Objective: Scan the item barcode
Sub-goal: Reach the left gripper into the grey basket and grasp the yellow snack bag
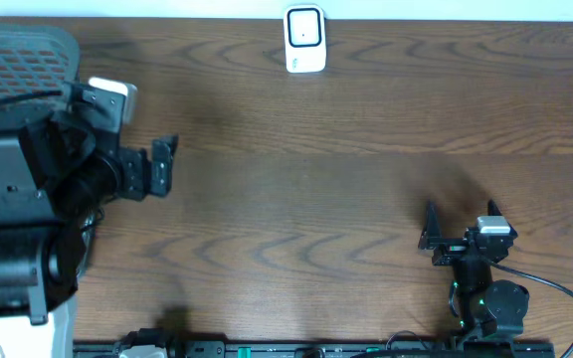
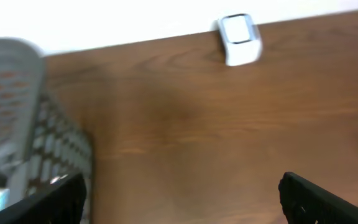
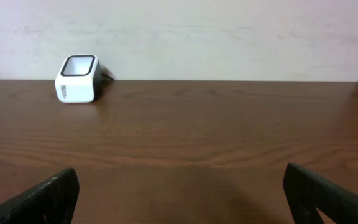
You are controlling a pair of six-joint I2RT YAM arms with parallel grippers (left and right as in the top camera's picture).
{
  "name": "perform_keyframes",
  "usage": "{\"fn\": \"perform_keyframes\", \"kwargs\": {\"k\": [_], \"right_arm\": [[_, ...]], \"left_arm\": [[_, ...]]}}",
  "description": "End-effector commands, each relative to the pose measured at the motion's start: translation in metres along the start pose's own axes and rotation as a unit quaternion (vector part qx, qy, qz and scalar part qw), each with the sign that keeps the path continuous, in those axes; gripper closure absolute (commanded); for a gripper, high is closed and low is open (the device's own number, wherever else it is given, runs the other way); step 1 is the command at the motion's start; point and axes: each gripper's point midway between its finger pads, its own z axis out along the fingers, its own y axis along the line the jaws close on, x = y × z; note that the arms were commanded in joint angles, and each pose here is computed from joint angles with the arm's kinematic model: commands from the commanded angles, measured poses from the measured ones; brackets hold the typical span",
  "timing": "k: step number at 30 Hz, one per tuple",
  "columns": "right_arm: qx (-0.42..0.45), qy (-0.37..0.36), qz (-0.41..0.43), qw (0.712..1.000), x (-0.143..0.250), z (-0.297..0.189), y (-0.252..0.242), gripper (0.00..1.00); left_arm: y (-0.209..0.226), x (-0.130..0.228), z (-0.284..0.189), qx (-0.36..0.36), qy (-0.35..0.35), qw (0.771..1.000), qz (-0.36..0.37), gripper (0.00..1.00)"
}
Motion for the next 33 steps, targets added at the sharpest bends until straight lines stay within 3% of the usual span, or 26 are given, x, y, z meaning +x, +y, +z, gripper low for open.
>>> {"fn": "perform_keyframes", "kwargs": {"k": [1, 9, 17, 25, 33], "right_arm": [[0.001, 0.001, 0.002, 1.000, 0.001, 0.000, -0.001, 0.01], [0.001, 0.001, 0.002, 1.000, 0.001, 0.000, -0.001, 0.01], [0.001, 0.001, 0.002, 1.000, 0.001, 0.000, -0.001, 0.01], [0.001, 0.001, 0.002, 1.000, 0.001, 0.000, -0.001, 0.01], [0.001, 0.001, 0.002, 1.000, 0.001, 0.000, -0.001, 0.01]], "left_arm": [[0.050, -0.005, 0.005, -0.110, 0.017, 0.992, -0.067, 0.02], [0.150, -0.005, 0.001, -0.221, 0.000, 0.942, -0.251, 0.03], [0.213, 0.026, -0.010, -0.315, 0.025, 0.902, -0.294, 0.02], [0.261, 0.089, -0.004, -0.425, 0.136, 0.841, -0.307, 0.02], [0.281, 0.117, 0.022, -0.439, 0.207, 0.826, -0.286, 0.02]]}}
